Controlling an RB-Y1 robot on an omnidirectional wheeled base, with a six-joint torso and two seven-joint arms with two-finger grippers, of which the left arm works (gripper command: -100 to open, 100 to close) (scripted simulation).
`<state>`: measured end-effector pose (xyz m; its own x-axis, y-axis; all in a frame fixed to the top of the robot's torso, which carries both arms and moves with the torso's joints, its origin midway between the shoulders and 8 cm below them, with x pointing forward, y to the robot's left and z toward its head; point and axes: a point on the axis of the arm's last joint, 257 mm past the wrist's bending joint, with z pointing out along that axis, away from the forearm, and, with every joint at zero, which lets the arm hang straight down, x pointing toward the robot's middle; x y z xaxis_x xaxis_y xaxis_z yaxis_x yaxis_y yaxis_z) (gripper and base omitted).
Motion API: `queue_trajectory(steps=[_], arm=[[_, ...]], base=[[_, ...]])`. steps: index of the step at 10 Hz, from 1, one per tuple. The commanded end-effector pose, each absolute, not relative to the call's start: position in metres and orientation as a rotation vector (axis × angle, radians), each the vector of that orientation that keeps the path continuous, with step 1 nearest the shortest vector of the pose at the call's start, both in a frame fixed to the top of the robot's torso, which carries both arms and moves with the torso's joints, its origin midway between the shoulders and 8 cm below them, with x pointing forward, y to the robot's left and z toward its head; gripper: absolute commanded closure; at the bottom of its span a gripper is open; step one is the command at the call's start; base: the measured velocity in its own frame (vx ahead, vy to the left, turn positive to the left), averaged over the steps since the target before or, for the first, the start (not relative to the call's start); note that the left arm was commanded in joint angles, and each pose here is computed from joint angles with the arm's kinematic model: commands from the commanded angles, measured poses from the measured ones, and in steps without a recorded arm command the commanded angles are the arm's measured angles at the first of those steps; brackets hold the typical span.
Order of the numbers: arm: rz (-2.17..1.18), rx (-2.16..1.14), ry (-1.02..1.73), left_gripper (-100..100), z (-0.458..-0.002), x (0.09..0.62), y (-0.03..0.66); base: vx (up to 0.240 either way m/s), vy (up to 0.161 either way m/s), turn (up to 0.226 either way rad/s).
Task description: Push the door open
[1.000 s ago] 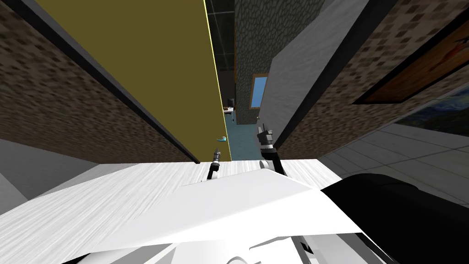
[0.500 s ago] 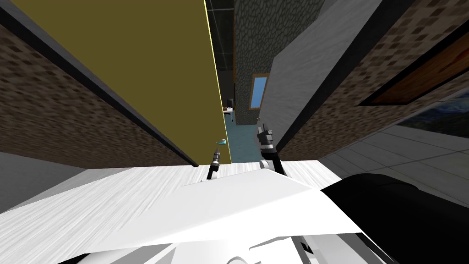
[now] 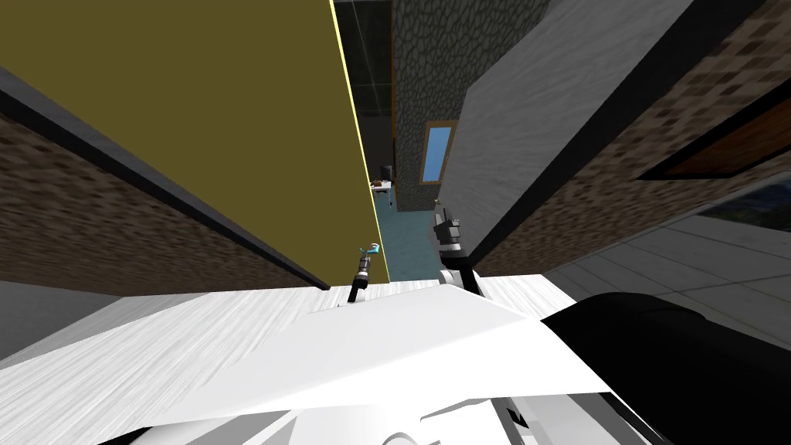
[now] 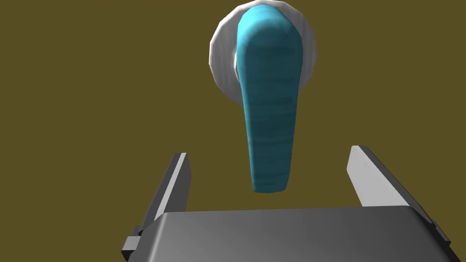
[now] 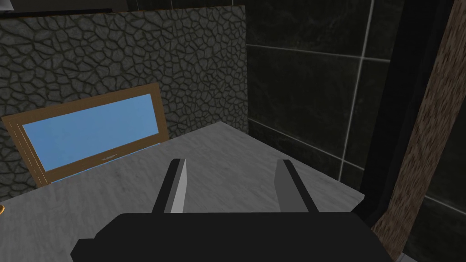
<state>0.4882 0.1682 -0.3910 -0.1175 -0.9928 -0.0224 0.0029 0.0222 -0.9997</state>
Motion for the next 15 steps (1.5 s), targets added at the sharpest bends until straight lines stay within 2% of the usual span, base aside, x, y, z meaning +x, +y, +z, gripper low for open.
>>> queue_trajectory(steps=[1,3,4,9,12,15], arm=[[-1.286,-1.145,1.299,-100,-0.391,0.488,0.164],[-1.289,-1.147,1.297,-100,-0.391,0.488,0.162],[-1.289,-1.147,1.297,100,-0.391,0.488,0.162],[-1.289,-1.147,1.297,100,-0.391,0.488,0.162],[-1.256,-1.149,1.278,100,-0.39,0.492,0.183],[-1.256,-1.149,1.278,100,-0.39,0.492,0.183]], base=[[0.184,-0.048,-0.027],[0.132,-0.015,-0.009],[-0.011,-0.001,0.004],[-0.008,0.002,-0.004],[0.139,-0.059,0.032],[0.024,-0.009,-0.005]])
